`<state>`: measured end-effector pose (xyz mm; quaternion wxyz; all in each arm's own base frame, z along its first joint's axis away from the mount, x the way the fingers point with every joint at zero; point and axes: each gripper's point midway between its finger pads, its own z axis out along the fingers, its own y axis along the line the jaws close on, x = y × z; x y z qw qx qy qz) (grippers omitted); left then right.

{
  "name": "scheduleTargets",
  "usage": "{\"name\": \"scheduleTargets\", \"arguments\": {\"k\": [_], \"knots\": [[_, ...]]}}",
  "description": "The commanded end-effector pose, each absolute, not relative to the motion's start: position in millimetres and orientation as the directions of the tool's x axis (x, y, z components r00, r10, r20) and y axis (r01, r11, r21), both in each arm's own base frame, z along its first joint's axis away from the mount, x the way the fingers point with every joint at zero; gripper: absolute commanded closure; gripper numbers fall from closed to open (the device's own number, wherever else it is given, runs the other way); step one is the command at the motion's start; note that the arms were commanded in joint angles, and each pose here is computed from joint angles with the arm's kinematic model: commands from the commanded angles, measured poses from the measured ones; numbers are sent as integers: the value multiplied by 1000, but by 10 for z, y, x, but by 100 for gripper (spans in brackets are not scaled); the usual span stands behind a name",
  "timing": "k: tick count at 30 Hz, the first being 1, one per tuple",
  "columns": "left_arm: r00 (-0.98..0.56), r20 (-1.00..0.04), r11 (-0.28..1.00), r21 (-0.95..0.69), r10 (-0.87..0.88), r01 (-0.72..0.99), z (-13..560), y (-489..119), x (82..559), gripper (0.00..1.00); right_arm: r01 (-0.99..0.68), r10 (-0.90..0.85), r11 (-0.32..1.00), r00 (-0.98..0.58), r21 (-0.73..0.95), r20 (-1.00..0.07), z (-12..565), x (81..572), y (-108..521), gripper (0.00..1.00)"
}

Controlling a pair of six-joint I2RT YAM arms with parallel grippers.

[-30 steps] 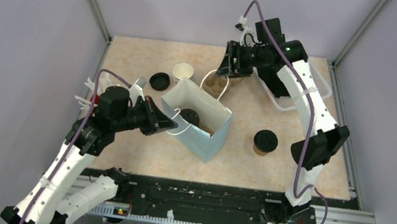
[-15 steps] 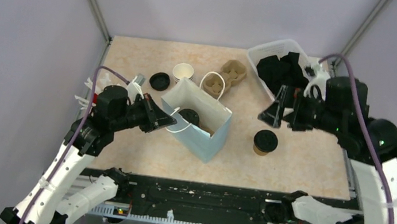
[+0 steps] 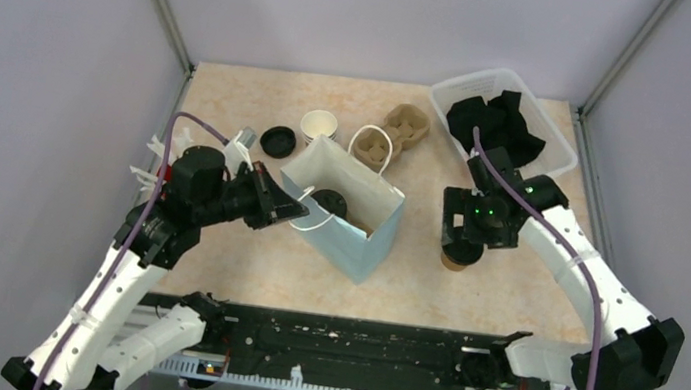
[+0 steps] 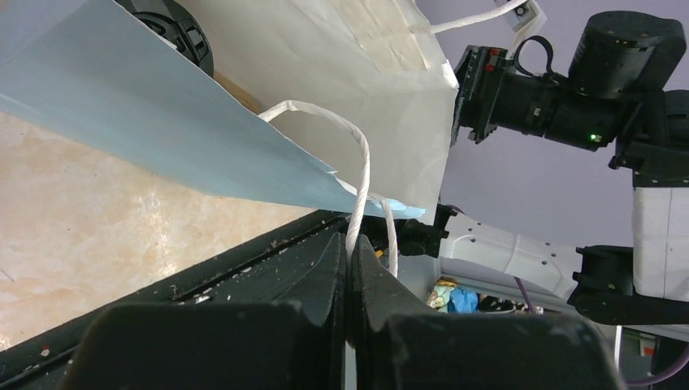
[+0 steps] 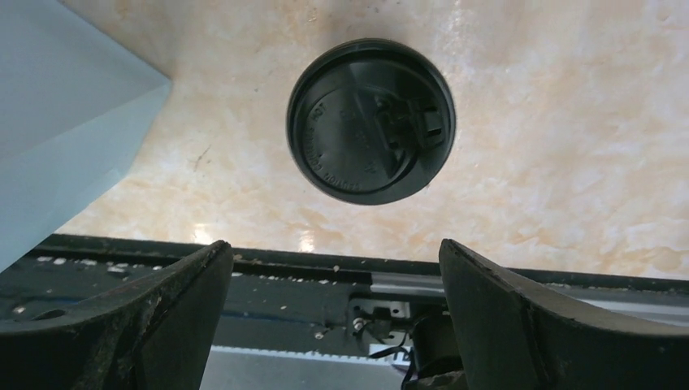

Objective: Pack the takeout coffee

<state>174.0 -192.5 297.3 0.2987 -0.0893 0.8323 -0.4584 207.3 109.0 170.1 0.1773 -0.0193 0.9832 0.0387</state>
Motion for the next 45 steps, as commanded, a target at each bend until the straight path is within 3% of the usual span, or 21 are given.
{"name": "scheduleTargets", "arguments": {"k": [1,18,45], "knots": [[-784,-463,555,-811,-413,187,3152,-1928,1737,100,-44,-47,999,-893,-16,-447,1668,2346,972,4],[-787,-462,560,-808,-409,183,3142,-1915,1715,100,-57,-55,998,-909,-7,-413,1267,2431,954,7],[-786,-461,560,-809,-413,180,3121,-1906,1704,100,-90,-97,995,-917,-35,-386,1130,2438,917,18]]}}
